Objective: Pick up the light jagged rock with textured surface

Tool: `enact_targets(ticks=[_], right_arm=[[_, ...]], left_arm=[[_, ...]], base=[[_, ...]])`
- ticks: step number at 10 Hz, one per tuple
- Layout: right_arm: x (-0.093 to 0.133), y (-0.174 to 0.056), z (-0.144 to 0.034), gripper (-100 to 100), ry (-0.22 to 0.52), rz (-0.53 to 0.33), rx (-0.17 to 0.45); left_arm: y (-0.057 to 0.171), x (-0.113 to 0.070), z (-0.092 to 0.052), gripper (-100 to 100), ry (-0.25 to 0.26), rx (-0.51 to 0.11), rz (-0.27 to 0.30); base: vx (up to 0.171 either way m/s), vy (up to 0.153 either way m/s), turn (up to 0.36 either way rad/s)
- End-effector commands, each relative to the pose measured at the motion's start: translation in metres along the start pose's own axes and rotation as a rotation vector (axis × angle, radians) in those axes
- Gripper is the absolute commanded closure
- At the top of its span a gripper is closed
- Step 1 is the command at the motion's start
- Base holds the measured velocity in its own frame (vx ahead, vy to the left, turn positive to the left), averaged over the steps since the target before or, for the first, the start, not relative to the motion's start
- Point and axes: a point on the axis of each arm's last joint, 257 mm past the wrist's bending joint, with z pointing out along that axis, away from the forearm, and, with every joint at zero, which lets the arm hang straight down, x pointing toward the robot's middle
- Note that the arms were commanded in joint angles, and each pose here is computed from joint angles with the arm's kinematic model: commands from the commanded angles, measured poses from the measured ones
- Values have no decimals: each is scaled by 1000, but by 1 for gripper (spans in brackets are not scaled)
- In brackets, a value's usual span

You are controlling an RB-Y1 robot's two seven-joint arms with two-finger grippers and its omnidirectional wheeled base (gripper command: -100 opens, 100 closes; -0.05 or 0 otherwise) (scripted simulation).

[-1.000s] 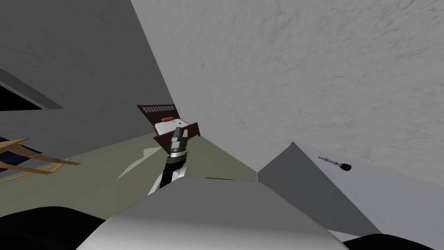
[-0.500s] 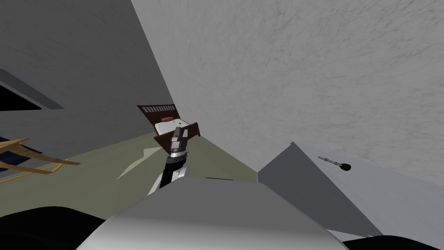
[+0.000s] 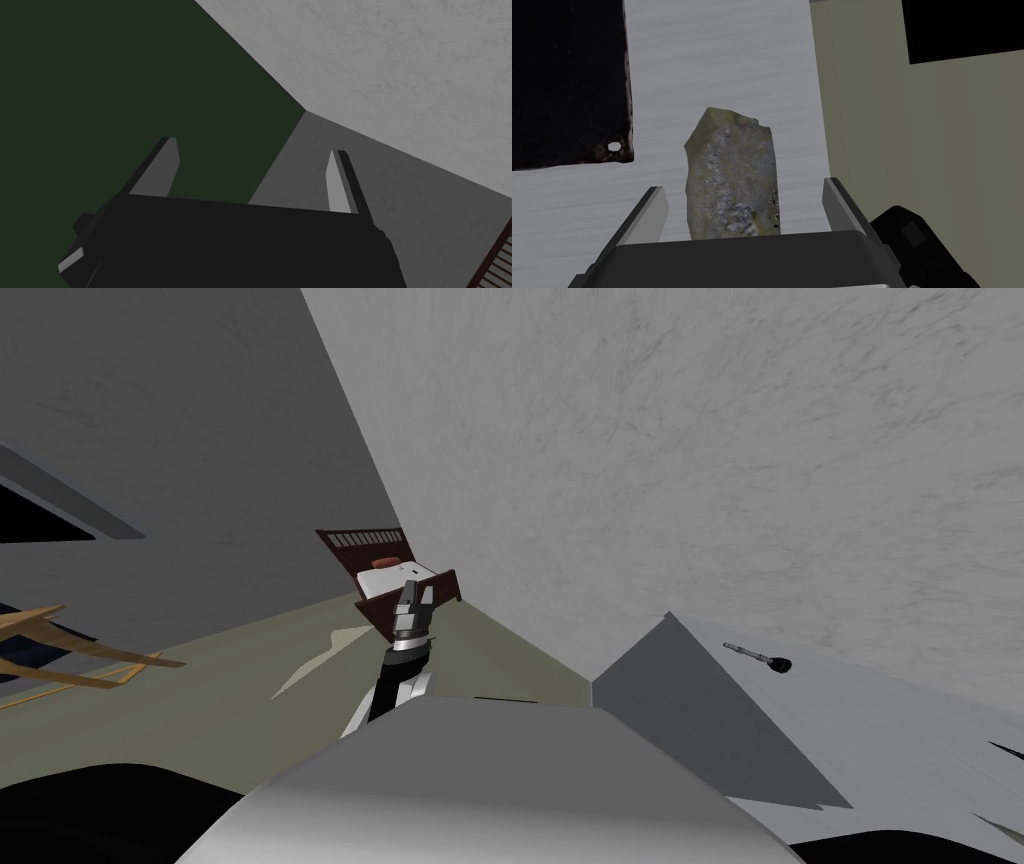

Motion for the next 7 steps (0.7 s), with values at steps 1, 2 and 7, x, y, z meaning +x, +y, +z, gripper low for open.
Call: enact_targets(ticks=[1, 2, 7], right_arm=[[-8, -7, -1, -100, -1, -3, 1], [-15, -14, -2, -100, 1, -14, 2], [-31, -26, -4, -100, 0, -10, 4]], left_arm=[[0, 0, 0, 0, 0, 0, 0], [0, 0, 0, 0, 0, 0, 0], [0, 0, 0, 0, 0, 0, 0]], base=[[-24, -8, -19], [-62, -30, -23], [-34, -17, -7]])
